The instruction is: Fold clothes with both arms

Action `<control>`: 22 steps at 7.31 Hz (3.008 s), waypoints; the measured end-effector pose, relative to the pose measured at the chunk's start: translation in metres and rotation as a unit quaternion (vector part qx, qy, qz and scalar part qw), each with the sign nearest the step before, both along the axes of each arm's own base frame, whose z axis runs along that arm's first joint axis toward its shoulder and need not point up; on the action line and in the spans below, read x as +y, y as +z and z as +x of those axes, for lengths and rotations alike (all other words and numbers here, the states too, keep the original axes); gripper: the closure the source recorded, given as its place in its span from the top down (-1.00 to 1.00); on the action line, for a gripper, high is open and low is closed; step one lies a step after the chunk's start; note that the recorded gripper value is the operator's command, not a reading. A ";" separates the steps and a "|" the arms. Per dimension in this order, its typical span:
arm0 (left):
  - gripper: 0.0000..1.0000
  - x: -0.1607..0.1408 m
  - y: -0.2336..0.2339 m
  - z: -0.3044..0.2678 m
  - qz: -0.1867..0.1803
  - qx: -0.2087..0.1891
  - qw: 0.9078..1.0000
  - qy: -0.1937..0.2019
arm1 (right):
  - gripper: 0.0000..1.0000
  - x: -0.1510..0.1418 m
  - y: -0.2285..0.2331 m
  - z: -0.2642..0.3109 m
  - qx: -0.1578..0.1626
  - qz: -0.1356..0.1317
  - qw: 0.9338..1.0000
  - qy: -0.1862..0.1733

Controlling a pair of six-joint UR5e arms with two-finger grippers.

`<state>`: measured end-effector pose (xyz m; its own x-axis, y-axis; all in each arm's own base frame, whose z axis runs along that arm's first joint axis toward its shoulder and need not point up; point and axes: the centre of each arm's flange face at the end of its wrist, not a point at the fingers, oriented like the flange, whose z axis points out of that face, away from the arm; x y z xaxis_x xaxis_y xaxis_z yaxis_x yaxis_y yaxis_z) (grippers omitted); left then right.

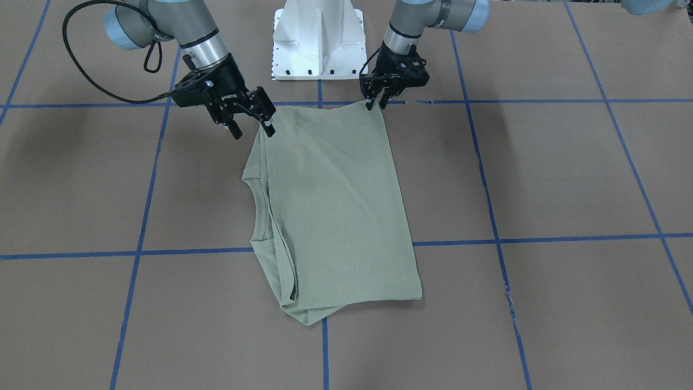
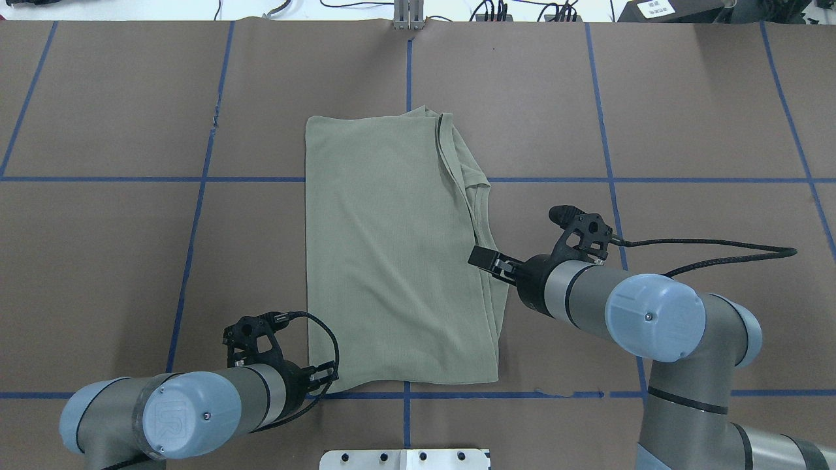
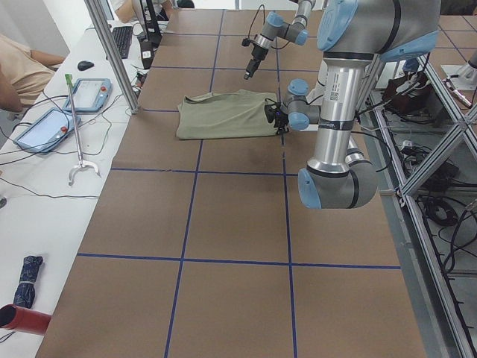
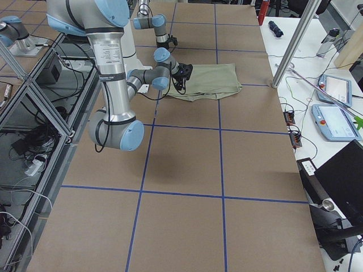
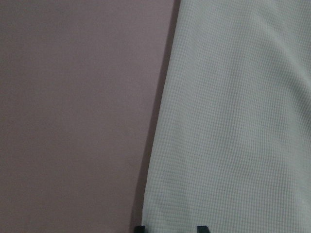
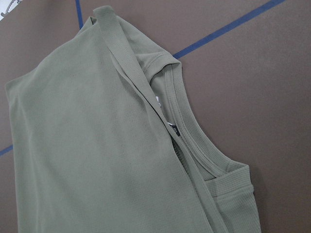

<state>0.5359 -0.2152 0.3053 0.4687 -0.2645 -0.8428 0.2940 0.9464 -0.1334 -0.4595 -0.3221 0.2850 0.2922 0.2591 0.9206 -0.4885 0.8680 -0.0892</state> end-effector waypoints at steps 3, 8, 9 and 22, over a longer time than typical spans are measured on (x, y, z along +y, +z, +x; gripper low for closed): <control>-1.00 0.001 0.000 0.001 0.002 0.000 1.000 0.003 | 1.00 0.000 0.000 0.000 -0.002 -0.005 1.000 0.002; -1.00 0.004 -0.012 0.002 0.002 0.012 1.000 0.000 | 0.71 0.022 0.011 -0.025 -0.010 -0.071 0.997 0.024; -1.00 0.003 -0.012 0.002 0.003 0.013 1.000 0.000 | 0.76 0.037 0.012 -0.038 0.004 -0.091 0.995 0.031; -1.00 0.003 -0.013 0.001 0.002 0.015 1.000 -0.001 | -0.99 0.115 0.025 -0.103 0.086 -0.093 0.991 0.044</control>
<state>0.5371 -0.2123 0.2926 0.4418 -0.2615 -0.8582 0.2922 0.9464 -0.1379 -0.5626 -0.2072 0.3095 0.4092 0.4507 0.7934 -0.5836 0.7977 -0.1521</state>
